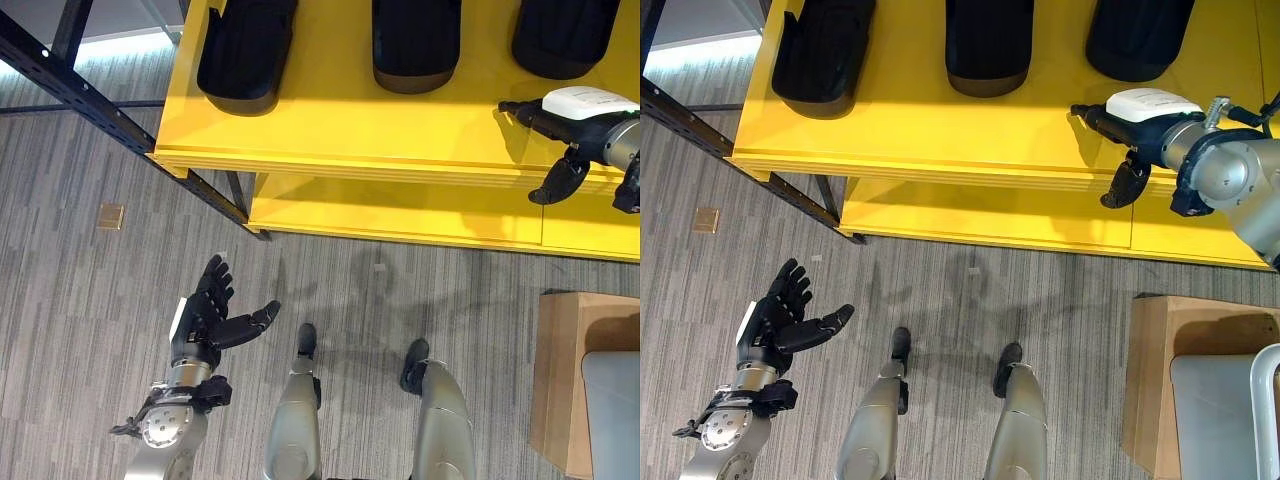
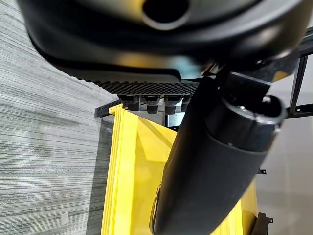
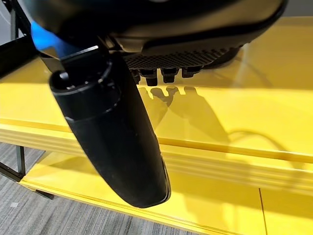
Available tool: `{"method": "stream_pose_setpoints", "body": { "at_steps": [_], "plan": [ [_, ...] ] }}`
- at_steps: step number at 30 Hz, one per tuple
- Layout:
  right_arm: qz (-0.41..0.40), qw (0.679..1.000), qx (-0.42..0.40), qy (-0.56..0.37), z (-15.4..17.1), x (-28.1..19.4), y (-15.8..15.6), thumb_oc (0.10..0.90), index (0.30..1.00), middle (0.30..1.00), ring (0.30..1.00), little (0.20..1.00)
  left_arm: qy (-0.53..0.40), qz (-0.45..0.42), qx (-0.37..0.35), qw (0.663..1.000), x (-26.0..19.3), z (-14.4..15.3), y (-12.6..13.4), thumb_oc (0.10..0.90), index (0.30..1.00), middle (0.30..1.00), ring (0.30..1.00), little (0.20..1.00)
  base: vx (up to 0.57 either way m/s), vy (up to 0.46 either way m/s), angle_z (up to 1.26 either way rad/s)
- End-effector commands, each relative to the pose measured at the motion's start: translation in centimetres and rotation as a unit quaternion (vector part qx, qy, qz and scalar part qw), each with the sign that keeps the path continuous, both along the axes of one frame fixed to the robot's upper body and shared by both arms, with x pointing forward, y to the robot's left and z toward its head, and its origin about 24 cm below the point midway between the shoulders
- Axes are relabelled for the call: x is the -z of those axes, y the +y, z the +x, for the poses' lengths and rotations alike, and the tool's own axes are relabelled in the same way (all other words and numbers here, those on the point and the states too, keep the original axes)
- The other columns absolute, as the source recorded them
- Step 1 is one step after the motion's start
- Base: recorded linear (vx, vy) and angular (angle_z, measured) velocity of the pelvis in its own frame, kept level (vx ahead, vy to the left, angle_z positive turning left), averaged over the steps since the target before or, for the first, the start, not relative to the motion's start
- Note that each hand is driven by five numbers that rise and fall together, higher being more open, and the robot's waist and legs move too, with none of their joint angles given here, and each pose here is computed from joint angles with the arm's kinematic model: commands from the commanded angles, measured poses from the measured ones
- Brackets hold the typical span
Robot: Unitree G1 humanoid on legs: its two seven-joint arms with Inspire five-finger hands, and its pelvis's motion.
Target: Move parts from the plastic box to the shelf.
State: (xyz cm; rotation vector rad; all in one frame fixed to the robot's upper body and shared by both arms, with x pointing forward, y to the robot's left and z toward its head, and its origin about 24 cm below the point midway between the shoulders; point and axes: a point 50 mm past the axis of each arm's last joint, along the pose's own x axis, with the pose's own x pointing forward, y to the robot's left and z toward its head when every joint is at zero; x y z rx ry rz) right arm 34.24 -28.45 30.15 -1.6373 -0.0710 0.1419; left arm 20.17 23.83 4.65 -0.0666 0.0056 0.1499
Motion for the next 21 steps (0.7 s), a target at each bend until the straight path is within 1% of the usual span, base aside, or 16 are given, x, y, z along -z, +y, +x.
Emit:
{"method": "stream_pose_setpoints", "body": {
  "at_steps": [1,5,8,9,10,11,14,21],
  "plan": [
    [0.023,0.997,-0.017,-0.074,-1.4,-4.2,0.1,0.9,1.0,1.0,1.0,1.0,-0.091,0.017,-0.005,0.996,-3.4,-0.6,0.8,0.9,1.0,1.0,1.0,1.0,0.0,0.0,0.0],
    [0.019,0.997,-0.014,-0.075,-1.5,-4.3,0.0,0.9,1.0,1.0,1.0,1.0,-0.091,0.018,-0.005,0.996,-3.4,-0.5,0.8,0.9,1.0,1.0,1.0,1.0,0.0,0.0,0.0],
    [0.015,0.996,-0.023,-0.089,-1.7,-5.0,0.4,0.9,1.0,1.0,1.0,1.0,-0.092,0.018,-0.007,0.996,-3.5,-0.5,0.9,0.9,1.0,1.0,1.0,1.0,0.0,0.0,0.0],
    [0.013,0.993,-0.032,-0.111,-2.0,-6.0,0.8,0.9,1.0,1.0,1.0,1.0,-0.094,0.018,-0.012,0.995,-3.6,-0.6,1.1,0.9,1.0,1.0,1.0,1.0,0.0,0.0,0.0],
    [0.012,0.993,-0.032,-0.111,-2.0,-6.1,0.9,0.9,1.0,1.0,1.0,1.0,-0.094,0.018,-0.012,0.995,-3.6,-0.6,1.1,0.9,1.0,1.0,1.0,1.0,0.0,0.0,0.0],
    [0.017,0.989,-0.043,-0.143,-2.5,-7.6,1.3,0.9,1.0,1.0,1.0,1.0,-0.096,0.018,-0.019,0.995,-3.6,-0.6,1.3,0.9,1.0,1.0,1.0,1.0,0.0,0.0,0.0],
    [0.014,0.982,-0.05,-0.183,-3.4,-9.7,1.6,0.9,1.0,1.0,1.0,1.0,-0.095,0.017,-0.025,0.995,-3.6,-0.9,1.6,0.9,1.0,1.0,1.0,1.0,0.0,0.0,0.0],
    [-0.004,0.971,-0.066,-0.23,-5.1,-12.7,2.7,0.9,1.0,1.0,1.0,1.0,-0.093,0.019,-0.041,0.995,-3.7,-1.3,2.1,0.9,1.0,1.0,1.0,1.0,0.0,0.0,0.0]
  ]
}}
